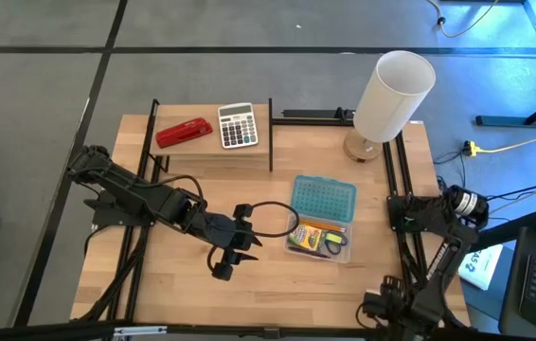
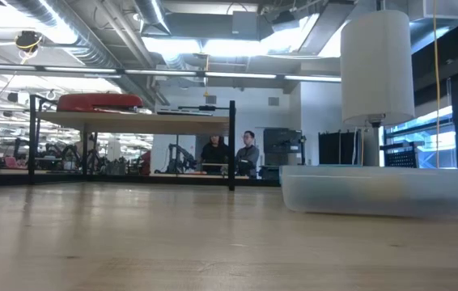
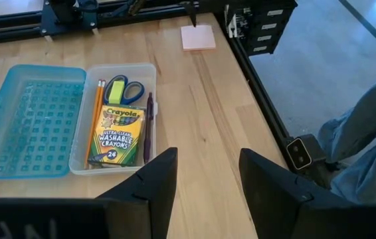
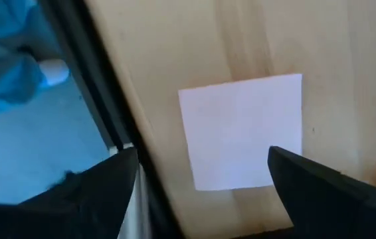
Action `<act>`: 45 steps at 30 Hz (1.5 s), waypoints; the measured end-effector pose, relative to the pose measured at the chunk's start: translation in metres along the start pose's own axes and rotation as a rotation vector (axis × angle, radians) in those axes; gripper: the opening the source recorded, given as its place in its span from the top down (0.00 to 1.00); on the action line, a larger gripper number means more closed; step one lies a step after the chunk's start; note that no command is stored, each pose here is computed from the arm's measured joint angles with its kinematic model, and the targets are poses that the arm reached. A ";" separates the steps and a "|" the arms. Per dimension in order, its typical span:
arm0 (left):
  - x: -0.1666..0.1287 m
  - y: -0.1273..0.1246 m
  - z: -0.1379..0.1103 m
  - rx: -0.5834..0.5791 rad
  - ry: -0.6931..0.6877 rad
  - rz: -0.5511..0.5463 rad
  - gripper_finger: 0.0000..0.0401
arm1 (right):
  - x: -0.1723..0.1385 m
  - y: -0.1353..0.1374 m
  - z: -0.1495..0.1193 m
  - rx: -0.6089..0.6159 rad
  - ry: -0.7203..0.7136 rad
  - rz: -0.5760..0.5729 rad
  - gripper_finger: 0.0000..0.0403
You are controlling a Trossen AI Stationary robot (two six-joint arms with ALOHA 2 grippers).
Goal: Pack school essentials
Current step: Put the pink sticky note into the blue supply box
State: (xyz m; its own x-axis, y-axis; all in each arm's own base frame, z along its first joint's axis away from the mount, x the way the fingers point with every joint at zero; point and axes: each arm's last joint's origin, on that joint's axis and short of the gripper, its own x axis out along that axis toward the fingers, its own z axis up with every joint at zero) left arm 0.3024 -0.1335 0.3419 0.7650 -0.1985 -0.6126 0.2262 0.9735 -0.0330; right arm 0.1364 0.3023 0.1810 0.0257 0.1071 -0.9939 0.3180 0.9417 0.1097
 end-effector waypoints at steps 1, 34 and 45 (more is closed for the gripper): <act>0.000 0.000 0.000 0.000 0.000 0.000 0.61 | 0.000 0.000 -0.003 -0.041 -0.016 -0.003 0.16; 0.000 0.000 0.000 0.000 0.000 0.000 0.61 | 0.022 -0.017 -0.022 -0.202 -0.142 -0.088 0.16; 0.000 0.000 0.000 0.000 0.000 0.000 0.61 | 0.034 -0.023 -0.021 -0.203 -0.145 -0.065 0.16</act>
State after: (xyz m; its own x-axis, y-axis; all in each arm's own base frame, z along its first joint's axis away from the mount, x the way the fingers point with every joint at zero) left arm 0.3024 -0.1336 0.3419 0.7651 -0.1983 -0.6126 0.2260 0.9736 -0.0329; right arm 0.1095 0.2906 0.1451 0.1514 0.0110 -0.9884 0.1271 0.9914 0.0305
